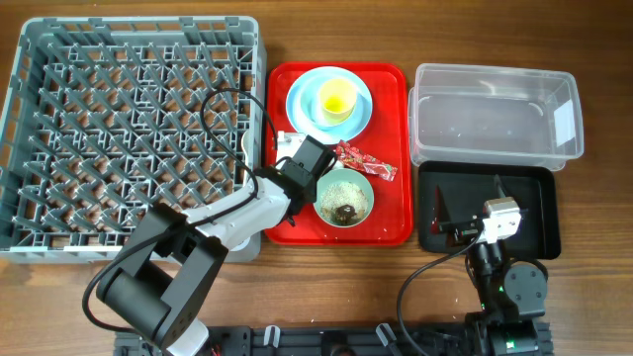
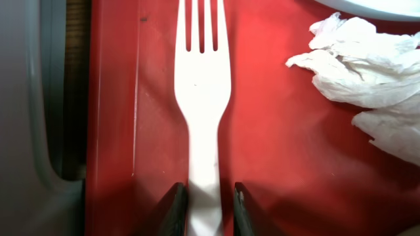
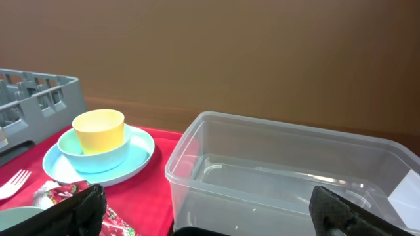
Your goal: Sort waste into correct bins and load items into the dishwasher rack
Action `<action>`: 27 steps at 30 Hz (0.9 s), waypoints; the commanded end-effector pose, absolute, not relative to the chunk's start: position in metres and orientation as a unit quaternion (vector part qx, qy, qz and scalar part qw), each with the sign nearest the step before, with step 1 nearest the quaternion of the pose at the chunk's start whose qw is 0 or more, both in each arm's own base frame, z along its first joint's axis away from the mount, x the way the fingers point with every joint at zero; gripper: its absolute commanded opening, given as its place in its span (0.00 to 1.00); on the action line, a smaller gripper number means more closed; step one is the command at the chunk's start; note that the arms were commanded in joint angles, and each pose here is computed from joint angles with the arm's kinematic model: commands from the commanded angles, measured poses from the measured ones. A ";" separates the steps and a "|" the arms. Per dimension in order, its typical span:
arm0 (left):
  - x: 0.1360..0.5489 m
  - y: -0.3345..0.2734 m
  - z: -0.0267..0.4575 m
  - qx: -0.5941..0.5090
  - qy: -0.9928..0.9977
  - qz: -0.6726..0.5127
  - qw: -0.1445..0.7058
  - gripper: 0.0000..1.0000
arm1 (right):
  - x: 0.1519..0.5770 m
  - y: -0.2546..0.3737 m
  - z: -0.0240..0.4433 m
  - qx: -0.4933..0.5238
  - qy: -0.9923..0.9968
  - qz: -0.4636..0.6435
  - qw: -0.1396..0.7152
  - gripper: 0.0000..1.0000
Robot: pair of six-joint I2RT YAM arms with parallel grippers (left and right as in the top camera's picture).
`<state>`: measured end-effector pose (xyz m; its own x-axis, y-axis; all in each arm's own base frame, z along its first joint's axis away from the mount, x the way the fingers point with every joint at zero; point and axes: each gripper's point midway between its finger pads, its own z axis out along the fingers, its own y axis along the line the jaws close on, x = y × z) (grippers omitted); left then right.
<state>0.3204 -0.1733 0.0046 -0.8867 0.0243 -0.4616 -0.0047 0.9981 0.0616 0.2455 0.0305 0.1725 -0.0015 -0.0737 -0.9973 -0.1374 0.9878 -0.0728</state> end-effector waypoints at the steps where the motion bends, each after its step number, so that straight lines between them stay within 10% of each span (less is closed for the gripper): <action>1: 0.316 -0.172 -0.003 0.007 0.973 0.035 0.228 0.19 | 0.245 0.031 0.173 -0.078 0.705 0.022 0.704 1.00; 6: 0.315 -0.171 -0.003 0.008 0.973 0.036 0.226 0.04 | 0.245 0.031 0.173 -0.078 0.705 0.022 0.704 1.00; 17: 0.308 -0.180 -0.005 0.023 0.976 0.026 0.216 0.04 | 0.245 0.031 0.173 -0.078 0.705 0.022 0.704 1.00; 22: 0.308 -0.180 -0.005 0.022 0.976 0.026 0.217 0.56 | 0.245 0.031 0.173 -0.078 0.705 0.022 0.704 1.00; 27: 0.314 -0.179 -0.003 0.017 0.973 0.030 0.230 0.45 | 0.245 0.031 0.173 -0.078 0.705 0.022 0.704 1.00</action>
